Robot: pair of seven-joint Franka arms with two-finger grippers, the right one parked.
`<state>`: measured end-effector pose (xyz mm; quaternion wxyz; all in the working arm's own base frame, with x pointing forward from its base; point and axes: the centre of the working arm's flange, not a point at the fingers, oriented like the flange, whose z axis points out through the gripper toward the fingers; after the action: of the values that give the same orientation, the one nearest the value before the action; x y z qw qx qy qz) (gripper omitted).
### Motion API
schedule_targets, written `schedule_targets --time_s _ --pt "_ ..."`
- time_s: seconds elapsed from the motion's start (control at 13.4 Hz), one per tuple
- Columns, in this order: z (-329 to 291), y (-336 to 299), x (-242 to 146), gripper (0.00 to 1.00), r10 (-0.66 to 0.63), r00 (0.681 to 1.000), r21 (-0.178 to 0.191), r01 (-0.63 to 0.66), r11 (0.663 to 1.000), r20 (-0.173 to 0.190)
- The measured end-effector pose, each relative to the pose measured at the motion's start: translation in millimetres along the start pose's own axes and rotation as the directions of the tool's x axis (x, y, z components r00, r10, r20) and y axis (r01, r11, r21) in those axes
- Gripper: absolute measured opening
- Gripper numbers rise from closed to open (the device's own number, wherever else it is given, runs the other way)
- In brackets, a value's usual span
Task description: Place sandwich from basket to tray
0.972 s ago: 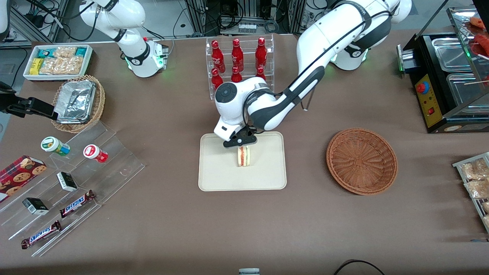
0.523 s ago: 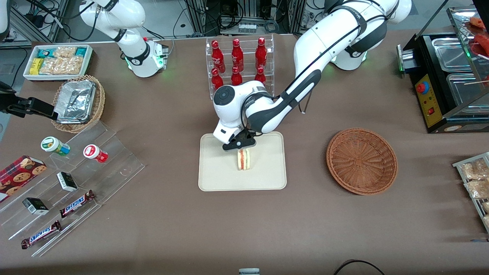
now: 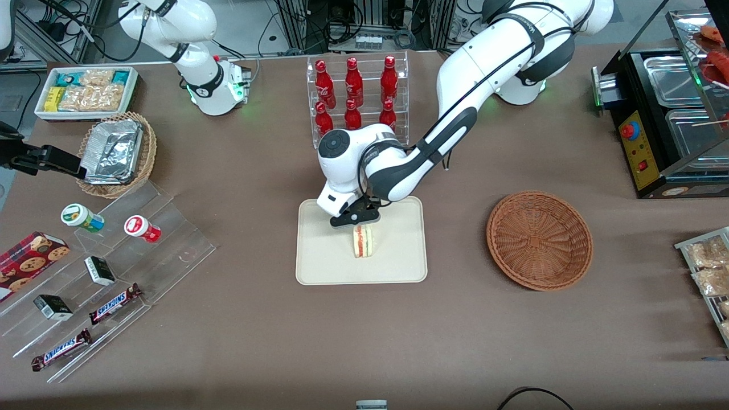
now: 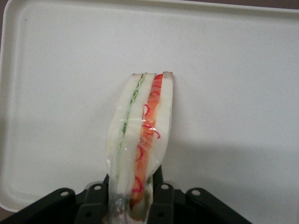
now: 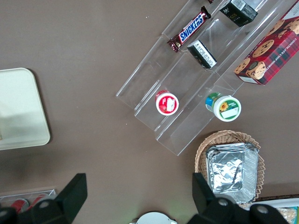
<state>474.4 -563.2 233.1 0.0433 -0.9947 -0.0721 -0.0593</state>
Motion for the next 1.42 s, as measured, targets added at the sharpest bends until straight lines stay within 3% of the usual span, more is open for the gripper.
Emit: schedule_targets --time_s 0.22,0.45,0.75,1.05,1.42 --pt "-16.0 -3.8 15.1 0.73 -0.03 1.0 0.001 0.03 1.0 -0.009" --pt "-83.4 -33.1 56.9 1.0 -0.14 0.99 -0.011 0.141 0.99 0.03" --pt "-191.4 -118.7 109.8 1.0 -0.172 0.981 0.027 0.17 0.985 0.093" --pt "-258.3 -215.3 140.4 1.0 -0.134 0.98 0.11 0.118 0.987 0.15" --pt "-286.8 -335.1 179.9 1.0 -0.003 0.971 0.096 -0.021 0.995 0.238"
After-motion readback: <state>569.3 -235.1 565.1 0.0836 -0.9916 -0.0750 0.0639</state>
